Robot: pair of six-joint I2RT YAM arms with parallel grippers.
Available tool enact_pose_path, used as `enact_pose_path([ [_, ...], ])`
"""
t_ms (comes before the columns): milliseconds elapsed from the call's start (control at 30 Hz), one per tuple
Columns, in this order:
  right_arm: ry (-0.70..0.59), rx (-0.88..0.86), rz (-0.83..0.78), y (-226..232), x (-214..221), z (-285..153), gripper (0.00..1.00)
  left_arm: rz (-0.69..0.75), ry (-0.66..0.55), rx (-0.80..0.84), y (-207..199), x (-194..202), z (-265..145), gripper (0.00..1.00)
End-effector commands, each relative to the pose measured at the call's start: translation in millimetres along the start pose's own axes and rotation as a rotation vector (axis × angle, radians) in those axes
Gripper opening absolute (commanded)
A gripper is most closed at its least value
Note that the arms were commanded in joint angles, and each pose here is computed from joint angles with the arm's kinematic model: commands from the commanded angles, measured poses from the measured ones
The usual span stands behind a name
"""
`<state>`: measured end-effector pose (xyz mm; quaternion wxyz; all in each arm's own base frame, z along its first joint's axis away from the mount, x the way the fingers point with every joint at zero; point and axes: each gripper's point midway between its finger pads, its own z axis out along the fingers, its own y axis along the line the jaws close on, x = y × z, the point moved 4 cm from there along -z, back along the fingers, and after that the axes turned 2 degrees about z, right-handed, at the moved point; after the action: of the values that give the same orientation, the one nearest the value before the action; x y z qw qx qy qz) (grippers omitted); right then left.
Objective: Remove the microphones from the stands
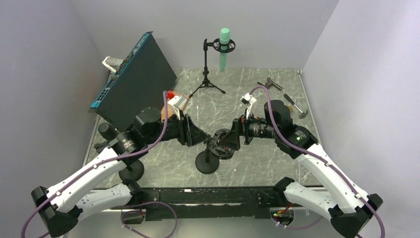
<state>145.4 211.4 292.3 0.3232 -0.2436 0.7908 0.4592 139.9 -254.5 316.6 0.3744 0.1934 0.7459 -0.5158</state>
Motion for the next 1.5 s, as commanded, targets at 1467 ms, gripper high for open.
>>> enact_pose_path([
  [1467, -0.371, 0.906, 0.183, -111.2, 23.0, -71.8, 1.0, -0.11, 0.23, -0.199, 93.8, 113.9, 19.9, 0.29],
])
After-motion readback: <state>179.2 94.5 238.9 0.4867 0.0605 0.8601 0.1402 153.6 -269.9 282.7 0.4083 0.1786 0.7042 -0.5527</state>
